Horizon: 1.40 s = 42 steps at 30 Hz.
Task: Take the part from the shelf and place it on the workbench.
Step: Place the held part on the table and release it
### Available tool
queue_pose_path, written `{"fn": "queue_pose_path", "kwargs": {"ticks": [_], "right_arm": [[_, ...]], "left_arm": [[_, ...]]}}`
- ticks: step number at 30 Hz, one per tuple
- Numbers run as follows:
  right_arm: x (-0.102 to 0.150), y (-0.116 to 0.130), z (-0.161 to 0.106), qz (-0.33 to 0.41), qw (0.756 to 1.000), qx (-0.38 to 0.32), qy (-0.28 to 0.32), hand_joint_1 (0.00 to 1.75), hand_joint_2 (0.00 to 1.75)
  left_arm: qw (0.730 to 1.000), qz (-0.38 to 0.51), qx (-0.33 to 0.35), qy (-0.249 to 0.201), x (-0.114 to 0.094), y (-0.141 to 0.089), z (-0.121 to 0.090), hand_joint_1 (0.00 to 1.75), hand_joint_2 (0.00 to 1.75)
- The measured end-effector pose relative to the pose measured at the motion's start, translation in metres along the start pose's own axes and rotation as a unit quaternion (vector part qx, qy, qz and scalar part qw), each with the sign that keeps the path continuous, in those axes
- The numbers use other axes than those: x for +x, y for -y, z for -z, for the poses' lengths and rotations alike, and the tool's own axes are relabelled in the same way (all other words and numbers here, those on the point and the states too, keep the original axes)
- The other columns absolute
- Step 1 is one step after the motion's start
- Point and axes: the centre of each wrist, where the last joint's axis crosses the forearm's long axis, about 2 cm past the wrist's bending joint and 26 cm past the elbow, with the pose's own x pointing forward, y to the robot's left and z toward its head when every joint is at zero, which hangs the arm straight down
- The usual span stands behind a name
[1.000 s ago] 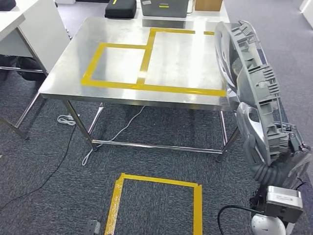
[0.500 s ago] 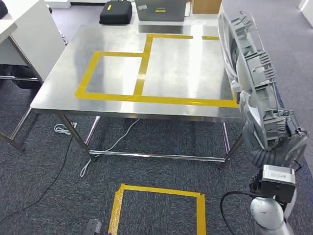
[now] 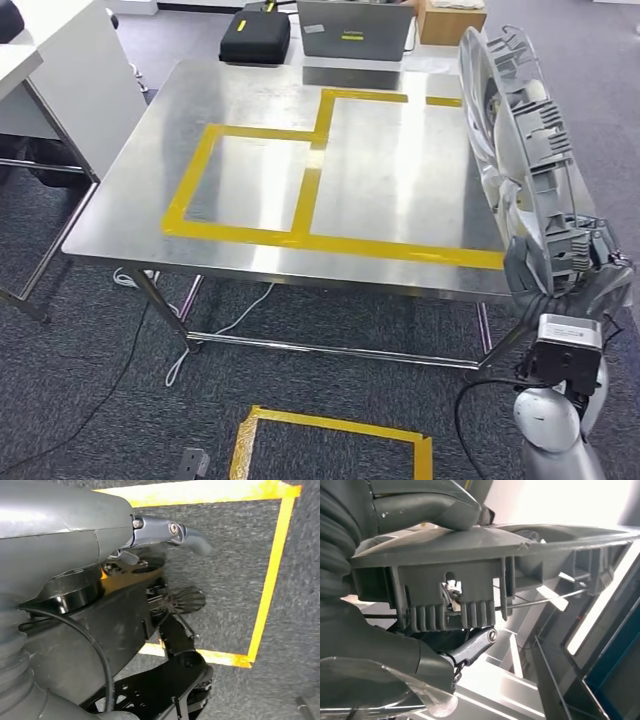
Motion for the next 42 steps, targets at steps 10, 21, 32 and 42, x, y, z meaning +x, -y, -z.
{"fn": "queue_pose_path", "kwargs": {"ticks": [10, 21, 32, 42], "right_arm": [[-0.004, 0.0, 0.003, -0.008, 1.0, 0.0, -0.002, 1.75, 1.75], [-0.012, 0.0, 0.01, -0.026, 1.0, -0.001, -0.016, 1.75, 1.75], [-0.033, -0.002, 0.009, -0.057, 0.997, 0.027, -0.053, 1.75, 1.75], [-0.045, -0.003, 0.016, -0.085, 0.993, 0.039, -0.071, 1.75, 1.75]], "left_arm": [[1.0, 0.004, -0.002, 0.002, 0.003, 0.0, 0.001, 0.0, 1.75], [1.0, 0.017, -0.003, -0.004, 0.0, -0.003, 0.0, 0.0, 1.75], [1.0, 0.028, -0.011, -0.001, 0.0, -0.002, 0.0, 0.0, 1.75], [0.999, 0.034, -0.019, 0.012, 0.01, -0.001, 0.004, 0.0, 1.75]]}}
